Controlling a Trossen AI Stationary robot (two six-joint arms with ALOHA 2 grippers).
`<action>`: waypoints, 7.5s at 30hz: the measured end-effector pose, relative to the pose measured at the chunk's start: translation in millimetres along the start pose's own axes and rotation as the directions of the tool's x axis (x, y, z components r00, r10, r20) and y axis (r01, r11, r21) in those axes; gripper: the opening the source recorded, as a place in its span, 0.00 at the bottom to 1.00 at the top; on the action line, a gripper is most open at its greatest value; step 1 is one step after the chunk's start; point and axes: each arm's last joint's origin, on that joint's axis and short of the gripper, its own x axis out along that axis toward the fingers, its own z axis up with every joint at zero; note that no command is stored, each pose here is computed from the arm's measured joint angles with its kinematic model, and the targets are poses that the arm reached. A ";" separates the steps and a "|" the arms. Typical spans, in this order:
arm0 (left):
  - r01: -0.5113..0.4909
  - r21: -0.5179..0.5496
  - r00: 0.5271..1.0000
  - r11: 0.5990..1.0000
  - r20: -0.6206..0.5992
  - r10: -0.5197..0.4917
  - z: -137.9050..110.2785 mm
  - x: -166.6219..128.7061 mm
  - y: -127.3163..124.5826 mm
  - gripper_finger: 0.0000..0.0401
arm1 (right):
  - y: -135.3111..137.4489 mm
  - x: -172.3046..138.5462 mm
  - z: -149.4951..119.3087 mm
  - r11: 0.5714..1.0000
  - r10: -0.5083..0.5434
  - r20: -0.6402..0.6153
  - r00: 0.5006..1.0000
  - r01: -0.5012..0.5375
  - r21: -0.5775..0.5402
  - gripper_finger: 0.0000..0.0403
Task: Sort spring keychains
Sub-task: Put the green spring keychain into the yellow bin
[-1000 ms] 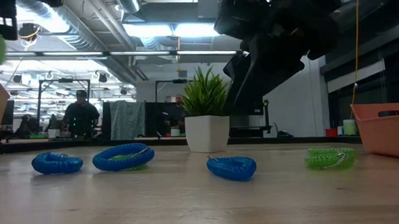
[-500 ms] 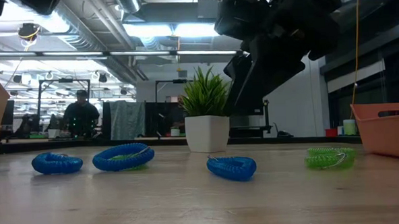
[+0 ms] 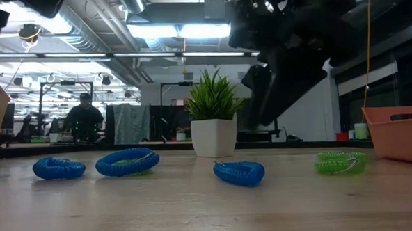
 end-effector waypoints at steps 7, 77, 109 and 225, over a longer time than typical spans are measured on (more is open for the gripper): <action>0.014 0.027 1.000 1.000 -0.024 -0.014 -0.1 0.0 -1.1 0.30 | 0.2 2.0 -7.4 0.998 -0.003 -0.040 0.999 0.006 0.070 0.60; -0.079 0.242 0.782 0.967 0.616 -0.090 81.4 29.8 -33.6 0.21 | 24.2 20.1 -48.0 0.998 -0.064 -0.325 0.944 0.051 -0.048 0.28; -0.242 0.075 0.757 0.967 0.638 0.140 55.4 -36.2 29.6 0.21 | -15.3 30.7 -33.8 0.967 0.143 -0.159 0.977 -0.172 -0.187 0.01; 0.199 0.336 0.617 0.920 0.686 -0.384 122.6 83.1 -24.6 0.08 | -24.4 -44.3 21.7 0.950 -0.283 0.392 0.875 0.312 -0.011 0.17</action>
